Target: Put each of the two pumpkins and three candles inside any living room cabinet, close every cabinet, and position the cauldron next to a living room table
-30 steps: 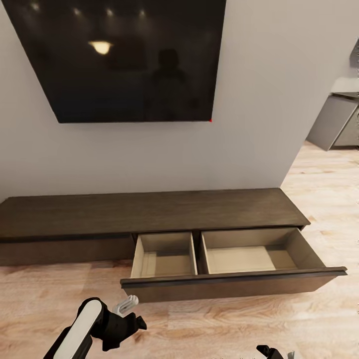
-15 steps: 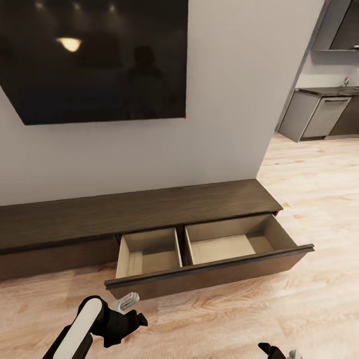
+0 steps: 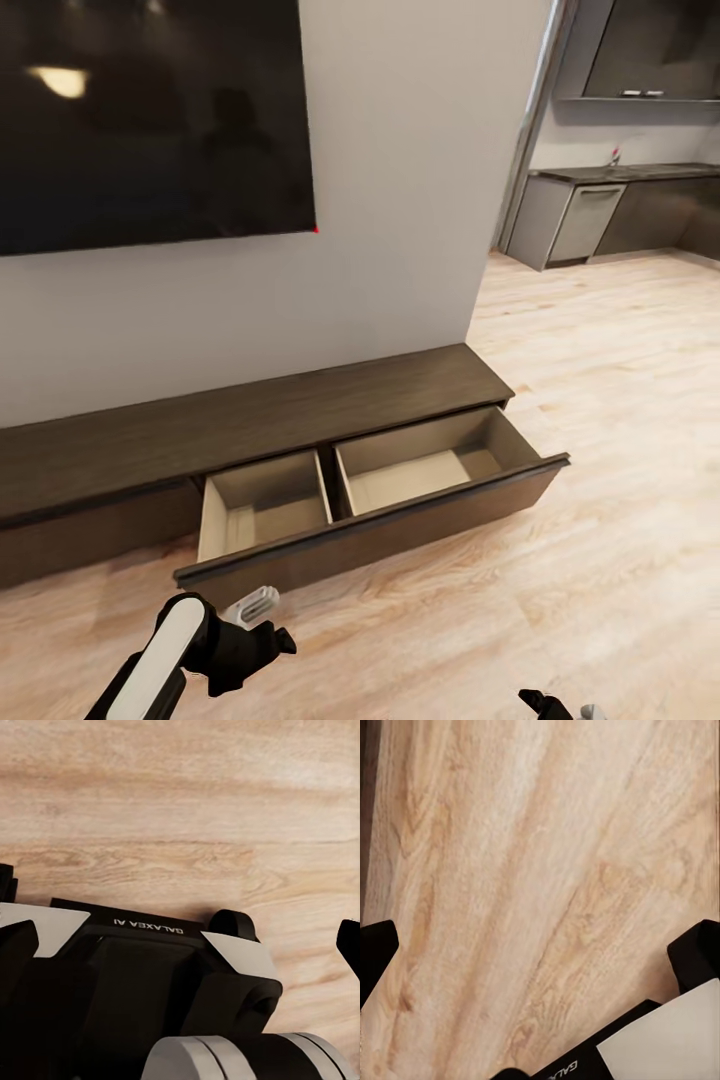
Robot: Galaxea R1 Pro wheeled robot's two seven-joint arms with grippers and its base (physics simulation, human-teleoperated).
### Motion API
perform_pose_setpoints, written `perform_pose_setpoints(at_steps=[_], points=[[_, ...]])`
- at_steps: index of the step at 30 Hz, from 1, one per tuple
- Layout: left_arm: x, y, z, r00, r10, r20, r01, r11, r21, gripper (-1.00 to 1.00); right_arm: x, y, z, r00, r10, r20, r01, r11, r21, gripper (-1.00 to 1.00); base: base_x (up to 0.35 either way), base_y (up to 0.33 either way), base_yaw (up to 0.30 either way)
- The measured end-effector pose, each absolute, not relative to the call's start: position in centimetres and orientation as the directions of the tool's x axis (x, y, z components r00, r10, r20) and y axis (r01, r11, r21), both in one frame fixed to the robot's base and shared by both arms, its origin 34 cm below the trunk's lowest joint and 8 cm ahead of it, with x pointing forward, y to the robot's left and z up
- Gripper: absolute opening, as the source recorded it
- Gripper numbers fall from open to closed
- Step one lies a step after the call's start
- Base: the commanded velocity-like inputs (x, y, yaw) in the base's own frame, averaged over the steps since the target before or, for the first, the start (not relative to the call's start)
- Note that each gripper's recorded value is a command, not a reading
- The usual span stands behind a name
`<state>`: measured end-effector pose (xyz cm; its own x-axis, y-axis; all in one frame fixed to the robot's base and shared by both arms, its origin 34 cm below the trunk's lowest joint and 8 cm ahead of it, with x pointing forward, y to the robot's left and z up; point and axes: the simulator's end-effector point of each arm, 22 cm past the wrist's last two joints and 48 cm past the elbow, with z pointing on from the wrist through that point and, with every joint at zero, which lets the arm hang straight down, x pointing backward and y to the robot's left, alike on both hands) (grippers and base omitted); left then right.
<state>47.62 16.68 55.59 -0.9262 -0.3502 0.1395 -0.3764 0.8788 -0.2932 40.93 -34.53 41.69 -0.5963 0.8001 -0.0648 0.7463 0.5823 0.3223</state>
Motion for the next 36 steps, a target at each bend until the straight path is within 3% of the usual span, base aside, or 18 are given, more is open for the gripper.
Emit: perform_pose_setpoints(at_steps=[36], points=[[47.18,16.41,54.98,-0.924,-0.349,0.158,-0.381,0.878,-0.29,1.0,40.24,-34.61,41.17,-0.595,0.801,-0.057,0.753,0.581,0.307,1.0,0.0,0.0,-0.269]])
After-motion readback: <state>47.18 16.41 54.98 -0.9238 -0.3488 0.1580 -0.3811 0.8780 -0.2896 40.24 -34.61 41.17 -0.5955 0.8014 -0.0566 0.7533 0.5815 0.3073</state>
